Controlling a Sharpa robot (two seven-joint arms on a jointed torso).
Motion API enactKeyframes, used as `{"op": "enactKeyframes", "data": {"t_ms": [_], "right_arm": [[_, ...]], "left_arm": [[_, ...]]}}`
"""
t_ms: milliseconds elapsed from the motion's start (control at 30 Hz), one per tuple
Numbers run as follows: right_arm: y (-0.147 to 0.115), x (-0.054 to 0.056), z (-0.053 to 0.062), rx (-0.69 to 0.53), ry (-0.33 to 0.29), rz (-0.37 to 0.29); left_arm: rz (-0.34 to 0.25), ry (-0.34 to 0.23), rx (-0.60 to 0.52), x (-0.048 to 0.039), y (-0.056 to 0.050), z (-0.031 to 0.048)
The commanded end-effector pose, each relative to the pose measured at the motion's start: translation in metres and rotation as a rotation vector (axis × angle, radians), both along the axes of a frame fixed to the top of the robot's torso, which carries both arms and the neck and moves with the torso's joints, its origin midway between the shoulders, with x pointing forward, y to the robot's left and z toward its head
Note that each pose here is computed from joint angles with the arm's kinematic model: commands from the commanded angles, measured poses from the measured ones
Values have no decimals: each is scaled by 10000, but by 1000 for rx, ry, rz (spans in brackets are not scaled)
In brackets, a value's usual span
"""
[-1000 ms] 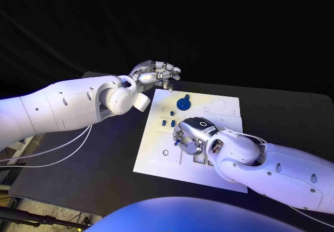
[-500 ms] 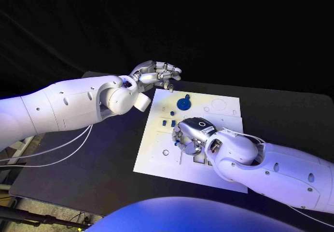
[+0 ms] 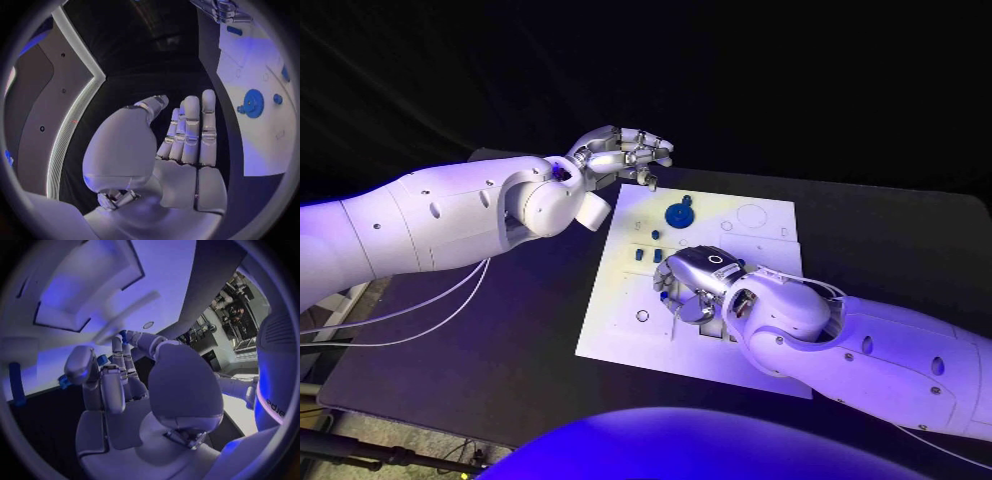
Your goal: Assemble the parts on the task board
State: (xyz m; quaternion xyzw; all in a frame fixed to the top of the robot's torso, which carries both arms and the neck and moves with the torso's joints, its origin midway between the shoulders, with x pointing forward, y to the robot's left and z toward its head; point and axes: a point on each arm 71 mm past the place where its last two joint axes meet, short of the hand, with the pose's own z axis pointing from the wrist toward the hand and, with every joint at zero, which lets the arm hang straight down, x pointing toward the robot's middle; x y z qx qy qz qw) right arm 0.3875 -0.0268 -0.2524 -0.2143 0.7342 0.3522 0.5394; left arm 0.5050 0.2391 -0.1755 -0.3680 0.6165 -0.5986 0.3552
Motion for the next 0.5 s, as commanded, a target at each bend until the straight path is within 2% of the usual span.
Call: {"op": "enactKeyframes", "data": {"t_ms": [33, 333, 500], "right_arm": [[6, -13, -9, 5, 9, 18], [-113, -15, 24, 34, -4, -6], [-308, -12, 146, 48, -21, -36]], "left_arm": [[-15, 0, -3, -3, -12, 7], [-15, 4, -1, -1, -4, 4], [-14, 6, 1, 1, 11, 1]]}}
